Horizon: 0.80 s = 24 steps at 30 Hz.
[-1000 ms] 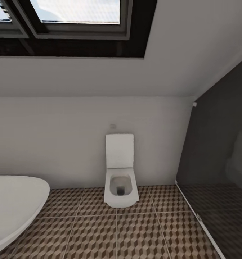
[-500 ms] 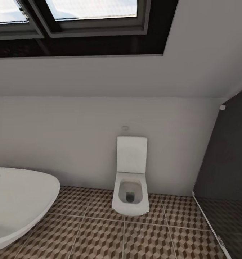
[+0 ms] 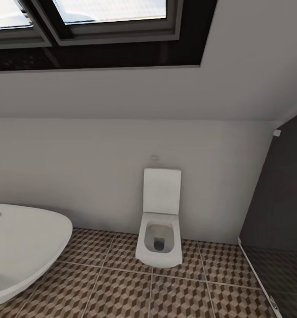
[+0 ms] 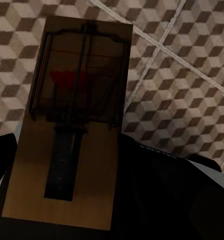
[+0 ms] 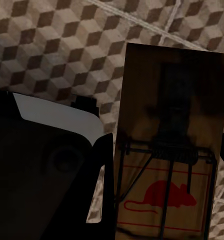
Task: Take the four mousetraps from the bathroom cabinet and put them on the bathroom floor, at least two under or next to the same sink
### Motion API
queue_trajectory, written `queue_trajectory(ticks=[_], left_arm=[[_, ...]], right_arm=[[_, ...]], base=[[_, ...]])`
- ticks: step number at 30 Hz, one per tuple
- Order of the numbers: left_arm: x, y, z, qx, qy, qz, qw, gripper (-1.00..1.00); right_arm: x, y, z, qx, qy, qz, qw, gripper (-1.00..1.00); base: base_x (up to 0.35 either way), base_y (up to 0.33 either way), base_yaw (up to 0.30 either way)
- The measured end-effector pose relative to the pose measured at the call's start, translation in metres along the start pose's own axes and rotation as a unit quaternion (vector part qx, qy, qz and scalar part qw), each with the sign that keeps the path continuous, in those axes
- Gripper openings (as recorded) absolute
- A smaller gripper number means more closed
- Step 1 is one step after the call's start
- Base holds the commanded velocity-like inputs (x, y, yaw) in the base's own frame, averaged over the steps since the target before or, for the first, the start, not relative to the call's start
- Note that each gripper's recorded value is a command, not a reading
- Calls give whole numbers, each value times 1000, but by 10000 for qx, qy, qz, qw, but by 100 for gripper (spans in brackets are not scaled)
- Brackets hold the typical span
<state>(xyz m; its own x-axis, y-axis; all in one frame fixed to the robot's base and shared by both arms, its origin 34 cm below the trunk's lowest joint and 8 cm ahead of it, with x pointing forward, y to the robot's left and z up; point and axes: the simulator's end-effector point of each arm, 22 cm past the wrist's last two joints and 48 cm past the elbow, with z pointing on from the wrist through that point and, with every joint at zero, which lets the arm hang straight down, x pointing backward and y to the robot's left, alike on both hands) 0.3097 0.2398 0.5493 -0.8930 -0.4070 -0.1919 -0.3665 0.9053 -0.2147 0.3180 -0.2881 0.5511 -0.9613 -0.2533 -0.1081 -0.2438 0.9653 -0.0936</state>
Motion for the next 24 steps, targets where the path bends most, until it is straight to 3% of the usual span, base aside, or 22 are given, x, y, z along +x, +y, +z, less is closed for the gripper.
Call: queue_trajectory(ticks=[12,24], left_arm=[[0,0,0,4,3,9,10000,-100],[0,0,0,5,1,9,10000,-100]], right_arm=[[0,-1,0,6,2,23,10000,-100],[1,0,0,10,14,54,10000,-100]], base=[[0,-240,-6],[0,-19,-212]])
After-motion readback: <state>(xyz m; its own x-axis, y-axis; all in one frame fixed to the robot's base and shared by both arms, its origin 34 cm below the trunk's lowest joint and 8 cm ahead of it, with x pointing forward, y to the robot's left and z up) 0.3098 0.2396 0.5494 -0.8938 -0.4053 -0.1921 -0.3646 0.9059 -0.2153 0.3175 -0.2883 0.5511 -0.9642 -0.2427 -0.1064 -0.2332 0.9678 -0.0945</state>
